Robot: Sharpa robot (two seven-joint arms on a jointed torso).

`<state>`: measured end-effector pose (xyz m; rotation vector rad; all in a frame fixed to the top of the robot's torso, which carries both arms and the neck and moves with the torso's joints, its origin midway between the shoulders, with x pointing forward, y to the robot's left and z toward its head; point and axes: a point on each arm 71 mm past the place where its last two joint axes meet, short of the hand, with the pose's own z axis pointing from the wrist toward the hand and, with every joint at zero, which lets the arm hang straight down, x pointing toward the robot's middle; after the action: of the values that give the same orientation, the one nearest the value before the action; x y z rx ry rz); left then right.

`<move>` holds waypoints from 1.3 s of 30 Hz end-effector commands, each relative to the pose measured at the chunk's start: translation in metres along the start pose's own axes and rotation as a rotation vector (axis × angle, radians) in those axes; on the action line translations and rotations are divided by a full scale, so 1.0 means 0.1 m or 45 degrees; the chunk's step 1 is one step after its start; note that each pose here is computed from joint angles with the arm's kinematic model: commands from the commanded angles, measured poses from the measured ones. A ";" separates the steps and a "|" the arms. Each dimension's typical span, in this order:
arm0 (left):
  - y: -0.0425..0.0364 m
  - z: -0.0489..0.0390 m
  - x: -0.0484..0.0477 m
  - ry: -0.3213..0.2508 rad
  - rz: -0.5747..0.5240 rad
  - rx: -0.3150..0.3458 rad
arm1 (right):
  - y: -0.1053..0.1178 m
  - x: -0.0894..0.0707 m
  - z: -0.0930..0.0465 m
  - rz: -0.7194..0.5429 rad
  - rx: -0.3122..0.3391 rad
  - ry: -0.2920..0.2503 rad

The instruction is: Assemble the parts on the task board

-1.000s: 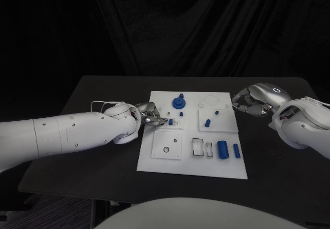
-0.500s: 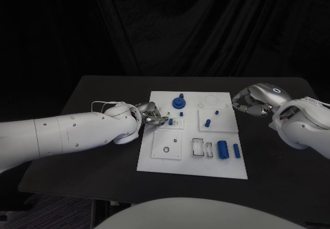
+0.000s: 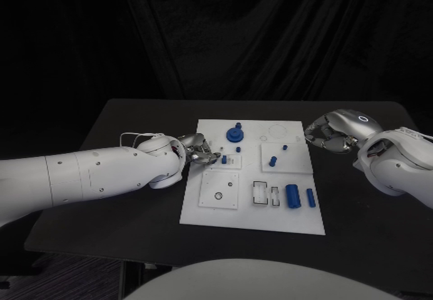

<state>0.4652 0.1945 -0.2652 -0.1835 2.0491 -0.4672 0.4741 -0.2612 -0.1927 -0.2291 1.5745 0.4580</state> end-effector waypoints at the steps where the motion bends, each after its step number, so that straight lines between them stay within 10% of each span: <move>1: 0.098 0.001 0.102 0.053 0.004 -0.054 | -0.01 0.01 -0.01 -0.003 0.023 0.012; 39: 0.167 -0.051 0.086 0.051 -0.001 -0.069 | -0.02 0.03 -0.01 -0.003 0.028 0.021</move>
<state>0.4635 0.2052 -0.2651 -0.2002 2.0410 -0.4582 0.4739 -0.2619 -0.1949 -0.2279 1.5860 0.4527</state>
